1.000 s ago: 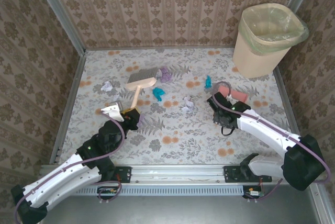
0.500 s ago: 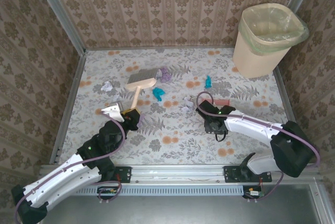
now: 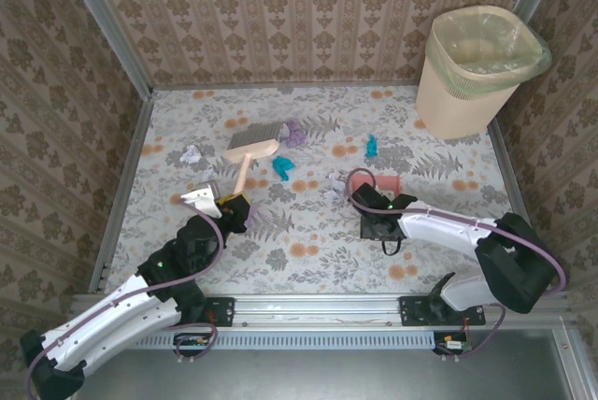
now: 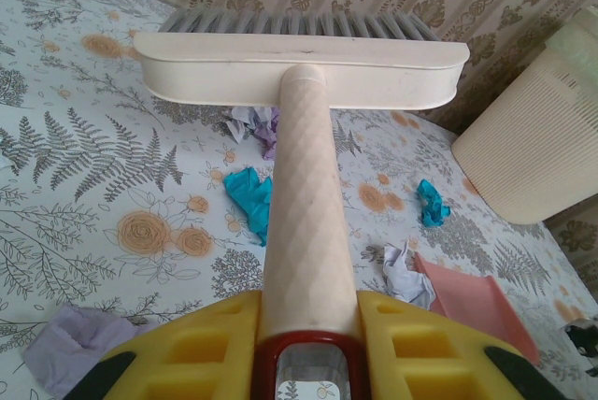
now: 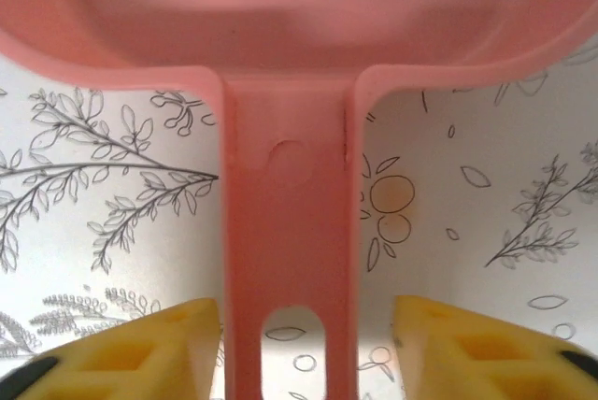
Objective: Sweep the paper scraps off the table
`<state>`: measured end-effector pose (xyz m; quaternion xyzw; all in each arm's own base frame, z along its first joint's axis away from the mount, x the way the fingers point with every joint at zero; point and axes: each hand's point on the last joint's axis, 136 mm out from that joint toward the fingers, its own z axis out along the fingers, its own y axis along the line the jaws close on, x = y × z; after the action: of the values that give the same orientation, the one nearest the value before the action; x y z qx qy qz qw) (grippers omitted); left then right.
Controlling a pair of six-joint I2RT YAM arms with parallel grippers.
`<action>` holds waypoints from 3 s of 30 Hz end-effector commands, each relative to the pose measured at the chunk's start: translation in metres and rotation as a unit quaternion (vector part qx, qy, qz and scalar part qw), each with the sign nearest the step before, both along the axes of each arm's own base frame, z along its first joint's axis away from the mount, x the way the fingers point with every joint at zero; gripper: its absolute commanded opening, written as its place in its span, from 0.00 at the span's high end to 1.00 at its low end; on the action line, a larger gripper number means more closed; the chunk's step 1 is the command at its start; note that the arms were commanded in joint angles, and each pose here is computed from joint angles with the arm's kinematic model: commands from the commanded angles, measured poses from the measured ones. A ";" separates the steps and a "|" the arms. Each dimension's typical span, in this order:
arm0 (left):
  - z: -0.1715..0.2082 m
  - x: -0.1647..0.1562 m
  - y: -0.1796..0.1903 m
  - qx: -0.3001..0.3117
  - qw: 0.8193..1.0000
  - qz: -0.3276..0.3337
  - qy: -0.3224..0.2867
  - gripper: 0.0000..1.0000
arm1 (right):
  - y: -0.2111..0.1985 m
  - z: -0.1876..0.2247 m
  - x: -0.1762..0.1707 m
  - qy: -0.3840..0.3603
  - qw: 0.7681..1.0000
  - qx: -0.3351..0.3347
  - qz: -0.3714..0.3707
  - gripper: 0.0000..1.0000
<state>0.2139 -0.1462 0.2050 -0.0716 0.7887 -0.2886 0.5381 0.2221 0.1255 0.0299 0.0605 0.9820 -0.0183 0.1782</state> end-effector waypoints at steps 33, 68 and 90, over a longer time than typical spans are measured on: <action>0.000 0.008 -0.001 -0.003 1.000 0.013 -0.005 1.00 | -0.007 0.039 -0.002 -0.278 0.946 0.162 0.046 0.17; 0.000 0.008 -0.001 -0.004 1.000 0.012 -0.003 1.00 | 0.008 0.019 0.018 -0.241 0.968 0.054 0.036 0.52; -0.001 0.008 -0.003 -0.005 1.000 0.009 -0.002 1.00 | 0.007 0.009 0.017 -0.206 0.977 0.022 0.038 0.48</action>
<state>0.2186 -0.1481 0.1946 -0.0701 0.7999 -0.2726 0.5300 0.2357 0.1302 0.0336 0.0265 0.9270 0.0299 0.3730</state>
